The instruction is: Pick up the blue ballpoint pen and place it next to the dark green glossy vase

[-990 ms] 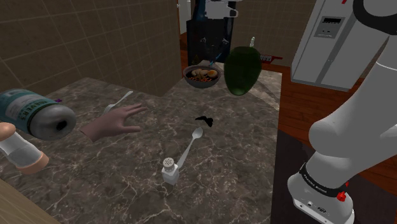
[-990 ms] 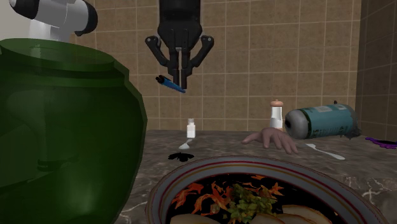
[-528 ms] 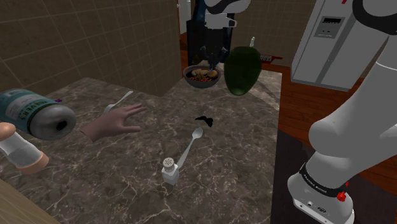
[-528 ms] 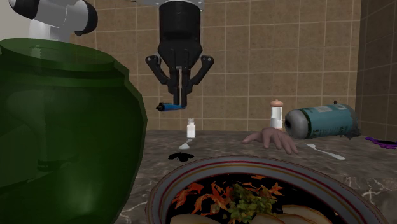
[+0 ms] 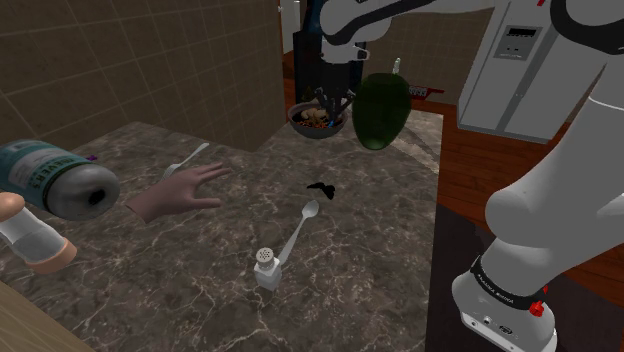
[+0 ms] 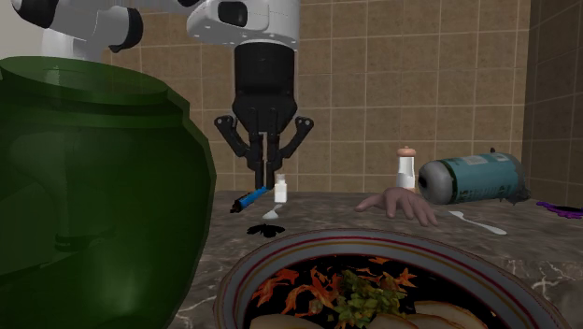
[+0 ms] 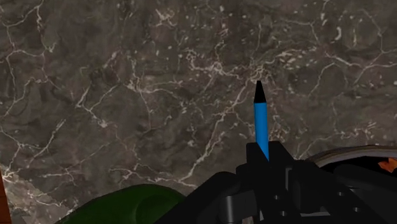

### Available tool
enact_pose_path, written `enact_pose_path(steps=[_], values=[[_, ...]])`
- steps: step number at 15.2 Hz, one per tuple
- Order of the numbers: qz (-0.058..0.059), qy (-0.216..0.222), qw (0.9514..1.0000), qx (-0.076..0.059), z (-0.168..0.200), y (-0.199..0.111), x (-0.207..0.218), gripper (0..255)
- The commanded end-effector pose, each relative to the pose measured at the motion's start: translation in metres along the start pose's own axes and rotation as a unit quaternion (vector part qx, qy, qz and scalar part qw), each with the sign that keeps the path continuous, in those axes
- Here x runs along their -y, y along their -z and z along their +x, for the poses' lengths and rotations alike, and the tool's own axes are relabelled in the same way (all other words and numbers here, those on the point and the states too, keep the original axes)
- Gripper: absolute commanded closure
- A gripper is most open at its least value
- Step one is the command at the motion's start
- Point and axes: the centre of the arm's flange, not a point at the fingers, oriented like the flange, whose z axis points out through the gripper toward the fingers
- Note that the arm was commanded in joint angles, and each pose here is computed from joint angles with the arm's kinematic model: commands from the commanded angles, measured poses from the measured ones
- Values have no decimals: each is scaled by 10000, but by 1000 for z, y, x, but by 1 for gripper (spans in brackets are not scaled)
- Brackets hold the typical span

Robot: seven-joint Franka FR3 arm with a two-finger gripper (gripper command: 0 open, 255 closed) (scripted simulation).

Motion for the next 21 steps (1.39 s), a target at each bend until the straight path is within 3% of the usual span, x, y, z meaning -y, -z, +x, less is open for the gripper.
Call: enact_pose_path(steps=[1, 21], values=[[2, 1, 10000, -2, 1, -10, 1, 255], [2, 1, 10000, -2, 10, -109, 3, 255]])
